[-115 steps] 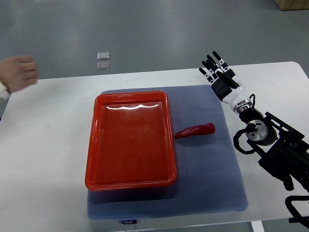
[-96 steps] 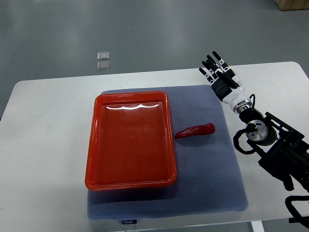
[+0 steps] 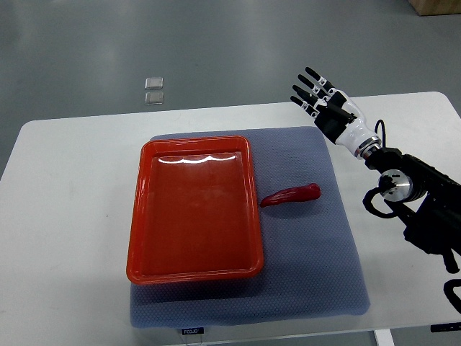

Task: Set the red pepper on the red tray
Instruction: 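Move the right hand from rest toward the red pepper beside the tray, then lower the right hand over the red pepper and close fingers around it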

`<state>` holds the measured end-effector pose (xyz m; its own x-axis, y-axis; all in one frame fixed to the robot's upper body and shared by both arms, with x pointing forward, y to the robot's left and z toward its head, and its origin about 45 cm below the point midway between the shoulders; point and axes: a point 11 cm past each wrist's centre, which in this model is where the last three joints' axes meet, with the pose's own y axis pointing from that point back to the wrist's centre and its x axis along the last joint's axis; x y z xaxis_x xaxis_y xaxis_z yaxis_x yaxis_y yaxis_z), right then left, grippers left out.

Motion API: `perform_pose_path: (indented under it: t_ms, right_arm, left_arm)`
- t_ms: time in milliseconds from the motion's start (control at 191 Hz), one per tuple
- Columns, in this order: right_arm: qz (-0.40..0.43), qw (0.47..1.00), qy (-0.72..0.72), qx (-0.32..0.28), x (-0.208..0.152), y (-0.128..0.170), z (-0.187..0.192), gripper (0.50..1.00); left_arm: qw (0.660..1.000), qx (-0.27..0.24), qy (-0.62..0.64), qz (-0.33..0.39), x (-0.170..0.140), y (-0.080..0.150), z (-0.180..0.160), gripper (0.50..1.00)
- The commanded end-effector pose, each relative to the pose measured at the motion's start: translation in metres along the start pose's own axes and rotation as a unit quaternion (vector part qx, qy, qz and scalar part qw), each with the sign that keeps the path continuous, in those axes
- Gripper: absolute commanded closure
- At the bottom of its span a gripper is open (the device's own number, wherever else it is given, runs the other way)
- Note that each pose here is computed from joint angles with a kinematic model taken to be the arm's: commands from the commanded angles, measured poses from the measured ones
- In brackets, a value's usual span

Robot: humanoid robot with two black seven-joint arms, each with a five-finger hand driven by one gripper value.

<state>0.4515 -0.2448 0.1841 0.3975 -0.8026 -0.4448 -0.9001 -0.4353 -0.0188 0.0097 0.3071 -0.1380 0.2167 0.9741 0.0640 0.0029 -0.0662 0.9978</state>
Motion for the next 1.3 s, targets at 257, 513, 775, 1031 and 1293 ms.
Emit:
perform_pose_path:
  t_ms: [257,513,775,1031,1293]
  right_arm:
    - [-0.219,0.837,0.441,-0.239,-0.029,0.008,-0.015,0.583]
    - [-0.224,0.734,0.545,-0.337,-0.02,0.019,-0.034,0.583]
    - [-0.217,0.736,0.538,-0.35,-0.024,0.026,-0.04,0.583]
    - [-0.225,0.761,0.509,-0.334,-0.04,0.025,-0.035,0.583]
    - [-0.216,0.762,0.514,-0.329,-0.035,0.031,-0.008,0.585]
  left_arm:
    - [1.0,-0.001,-0.002,-0.003,-0.002,0.0,0.001,0.5]
    - [1.0,-0.001,-0.001,0.0,0.0,0.0,0.001,0.5]
    - [1.0,-0.001,-0.001,-0.002,-0.001,0.0,0.001,0.5]
    - [1.0,-0.001,0.0,0.001,0.001,0.0,0.001,0.5]
    - [1.0,0.0,0.0,0.002,0.001,0.0,0.001,0.5]
